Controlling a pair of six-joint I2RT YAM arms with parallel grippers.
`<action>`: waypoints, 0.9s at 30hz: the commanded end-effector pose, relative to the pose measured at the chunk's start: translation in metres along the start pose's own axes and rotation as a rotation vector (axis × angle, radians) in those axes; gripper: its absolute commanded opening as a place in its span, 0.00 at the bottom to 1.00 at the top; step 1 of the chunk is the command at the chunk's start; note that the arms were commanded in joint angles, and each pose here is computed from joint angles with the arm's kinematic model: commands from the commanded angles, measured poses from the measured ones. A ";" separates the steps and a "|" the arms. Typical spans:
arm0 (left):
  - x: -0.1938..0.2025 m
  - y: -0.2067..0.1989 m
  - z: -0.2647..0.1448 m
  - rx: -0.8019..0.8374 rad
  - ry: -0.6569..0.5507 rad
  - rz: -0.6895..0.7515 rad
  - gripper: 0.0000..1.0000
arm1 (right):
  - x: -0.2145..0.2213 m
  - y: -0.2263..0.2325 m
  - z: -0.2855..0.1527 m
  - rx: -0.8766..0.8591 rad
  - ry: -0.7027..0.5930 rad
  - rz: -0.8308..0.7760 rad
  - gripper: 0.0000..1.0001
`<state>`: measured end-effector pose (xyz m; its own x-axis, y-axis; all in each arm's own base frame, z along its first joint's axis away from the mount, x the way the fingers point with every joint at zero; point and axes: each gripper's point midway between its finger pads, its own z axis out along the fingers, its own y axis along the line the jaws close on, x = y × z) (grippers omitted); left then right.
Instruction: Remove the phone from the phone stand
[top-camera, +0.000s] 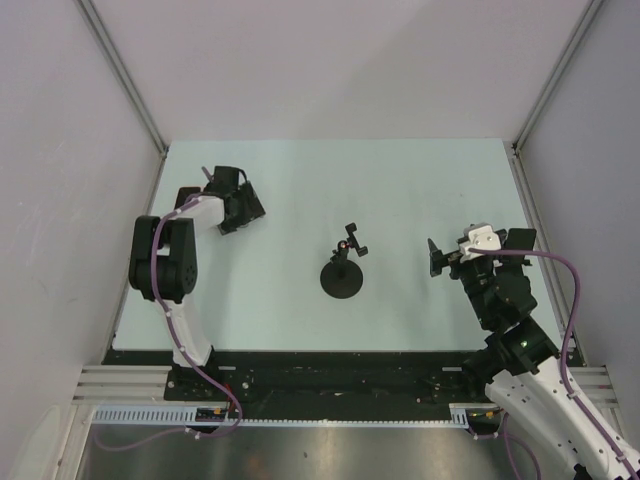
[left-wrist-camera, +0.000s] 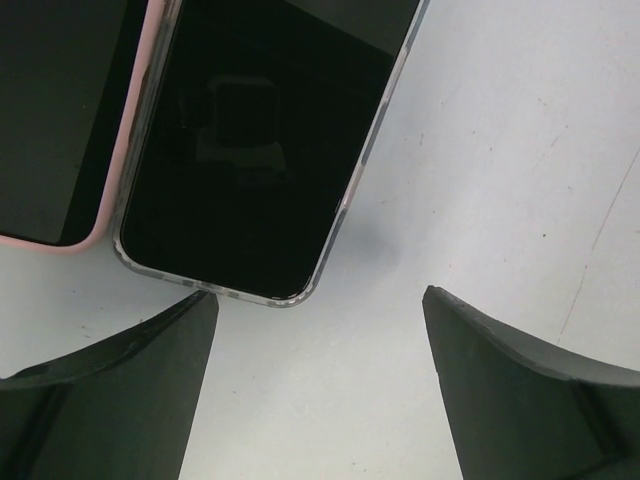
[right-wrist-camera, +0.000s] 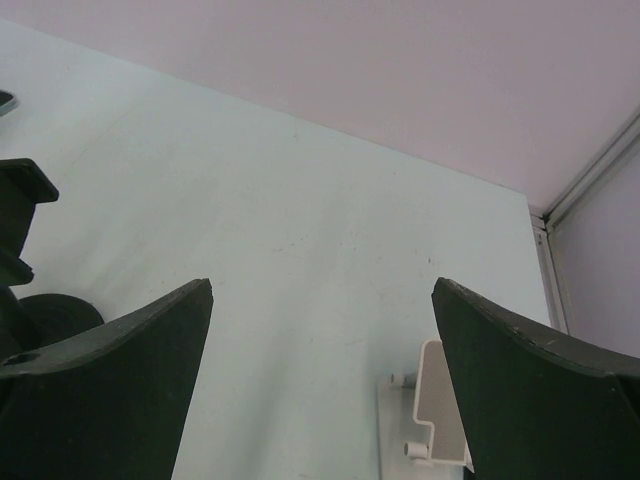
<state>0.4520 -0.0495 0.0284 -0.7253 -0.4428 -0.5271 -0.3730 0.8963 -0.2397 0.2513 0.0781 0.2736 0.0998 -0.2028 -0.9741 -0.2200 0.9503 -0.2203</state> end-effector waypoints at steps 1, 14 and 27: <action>-0.018 -0.011 -0.026 0.061 -0.054 -0.033 0.89 | -0.019 0.011 0.002 -0.060 -0.057 0.055 0.97; -0.080 -0.032 -0.225 0.297 -0.490 0.098 1.00 | -0.064 0.124 0.025 -0.643 0.055 0.189 0.93; -0.033 -0.009 -0.304 0.303 -0.715 0.420 1.00 | -0.029 0.180 0.033 -0.942 0.292 0.066 0.89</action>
<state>0.3194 -0.0489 0.3156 -0.1816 -0.1671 -0.9691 0.0600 0.9817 -0.1805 0.2490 0.2560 0.2626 -0.1835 -0.2604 -0.9479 -0.8662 0.4987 0.0307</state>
